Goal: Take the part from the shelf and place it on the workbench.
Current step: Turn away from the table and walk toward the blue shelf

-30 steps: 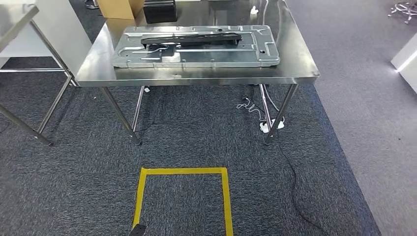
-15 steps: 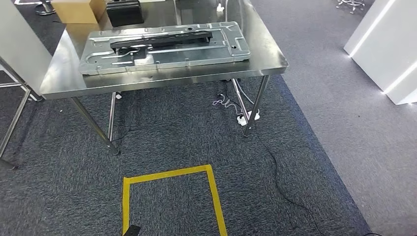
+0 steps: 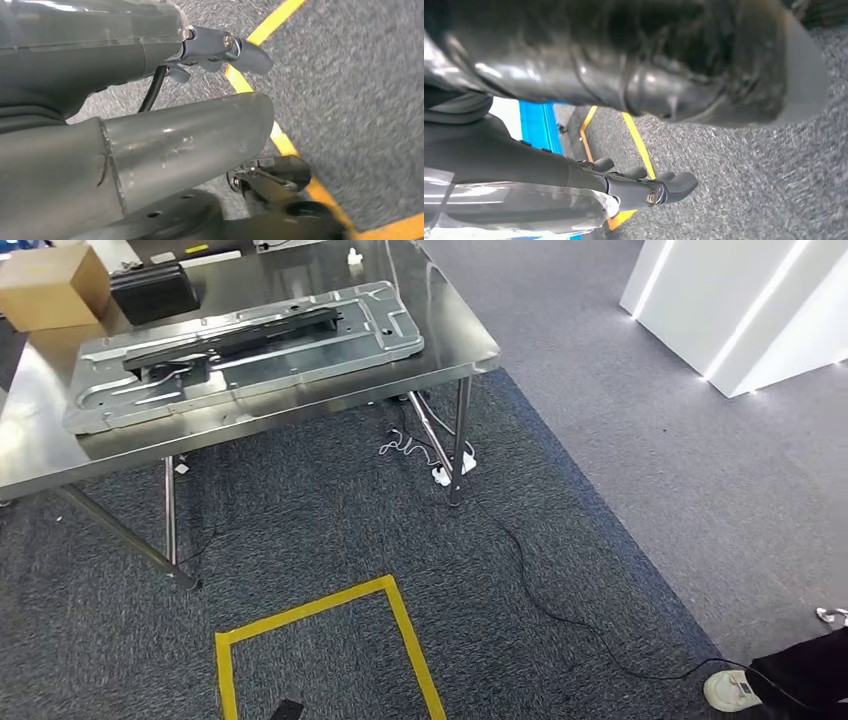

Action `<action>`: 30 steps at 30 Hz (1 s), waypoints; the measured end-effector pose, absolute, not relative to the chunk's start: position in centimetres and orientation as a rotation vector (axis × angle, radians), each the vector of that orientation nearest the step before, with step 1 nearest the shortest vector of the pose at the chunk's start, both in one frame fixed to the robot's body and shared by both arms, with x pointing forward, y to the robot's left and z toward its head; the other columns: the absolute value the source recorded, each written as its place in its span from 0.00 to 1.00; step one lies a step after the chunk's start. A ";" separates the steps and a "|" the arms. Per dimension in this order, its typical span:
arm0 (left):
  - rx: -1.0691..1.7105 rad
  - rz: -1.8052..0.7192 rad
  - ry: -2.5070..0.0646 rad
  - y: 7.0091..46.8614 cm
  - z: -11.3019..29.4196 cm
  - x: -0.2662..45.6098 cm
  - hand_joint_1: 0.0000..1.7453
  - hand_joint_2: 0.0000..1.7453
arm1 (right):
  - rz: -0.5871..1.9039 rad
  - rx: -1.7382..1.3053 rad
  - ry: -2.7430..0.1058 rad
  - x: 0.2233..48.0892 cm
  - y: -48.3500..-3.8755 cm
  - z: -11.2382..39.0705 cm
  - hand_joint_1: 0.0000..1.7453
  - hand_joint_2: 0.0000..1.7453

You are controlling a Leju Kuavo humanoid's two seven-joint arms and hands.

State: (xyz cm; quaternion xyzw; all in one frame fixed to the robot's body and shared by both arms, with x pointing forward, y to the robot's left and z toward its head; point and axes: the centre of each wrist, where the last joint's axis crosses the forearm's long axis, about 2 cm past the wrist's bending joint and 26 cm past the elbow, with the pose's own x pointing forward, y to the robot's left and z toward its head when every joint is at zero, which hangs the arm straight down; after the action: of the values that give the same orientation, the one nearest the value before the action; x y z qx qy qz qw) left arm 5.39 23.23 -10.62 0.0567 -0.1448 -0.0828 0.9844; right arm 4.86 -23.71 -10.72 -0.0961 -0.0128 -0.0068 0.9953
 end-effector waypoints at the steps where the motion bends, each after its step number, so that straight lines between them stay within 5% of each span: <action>1: 0.110 -0.162 -0.279 23.2 -10.6 5.3 0.00 0.00 | -0.007 -0.191 -0.026 4.8 -23.7 -10.7 0.00 0.00; 30: 0.110 -0.118 -0.233 24.1 -10.8 4.8 0.00 0.00 | 0.042 -0.254 -0.011 4.3 -25.5 -10.9 0.00 0.00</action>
State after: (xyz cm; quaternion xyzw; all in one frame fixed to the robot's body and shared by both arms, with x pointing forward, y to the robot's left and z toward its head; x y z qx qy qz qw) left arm 4.77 24.07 -10.80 0.0547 -0.1163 -0.0586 0.9900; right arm 4.31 -25.53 -10.93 -0.1268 -0.0053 0.0210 0.9917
